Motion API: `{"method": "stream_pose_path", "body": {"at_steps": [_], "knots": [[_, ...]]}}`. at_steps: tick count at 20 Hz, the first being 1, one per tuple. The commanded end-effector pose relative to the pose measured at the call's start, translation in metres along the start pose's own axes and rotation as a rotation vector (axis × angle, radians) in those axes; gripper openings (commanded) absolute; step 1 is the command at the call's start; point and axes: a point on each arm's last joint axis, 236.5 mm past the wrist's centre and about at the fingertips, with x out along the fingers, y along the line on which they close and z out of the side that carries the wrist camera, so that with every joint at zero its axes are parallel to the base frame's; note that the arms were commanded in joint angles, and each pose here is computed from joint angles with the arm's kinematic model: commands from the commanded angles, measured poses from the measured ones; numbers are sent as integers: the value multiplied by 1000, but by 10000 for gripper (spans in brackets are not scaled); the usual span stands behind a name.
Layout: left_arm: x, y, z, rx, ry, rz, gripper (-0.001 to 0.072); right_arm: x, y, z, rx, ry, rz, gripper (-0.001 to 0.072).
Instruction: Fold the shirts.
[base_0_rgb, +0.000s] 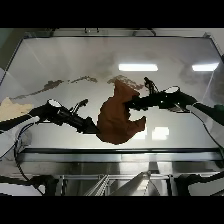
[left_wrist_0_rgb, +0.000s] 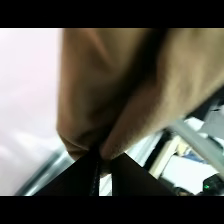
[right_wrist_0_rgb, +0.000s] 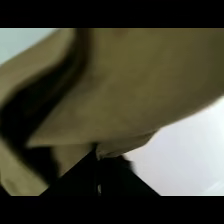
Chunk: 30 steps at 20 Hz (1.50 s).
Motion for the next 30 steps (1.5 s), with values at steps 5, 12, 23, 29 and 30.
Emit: {"method": "stream_pose_path", "body": {"at_steps": [5,12,23,29,30], "knots": [[-176,-89,40,225,-385,-78,19,-198,106,84,-297,-397,0,17],[-251,-123,21,309,-523,-15,21,-273,114,18,-384,-374,-256,17],[-114,-33,8,29,-168,-240,20,-124,-6,-106,-113,-57,-263,18],[-149,-27,2,-113,-133,-304,718,-126,-3,-120,-104,1,-245,444],[-156,-28,-4,-114,-139,-292,717,-130,-4,-126,-90,25,-237,445]]}}
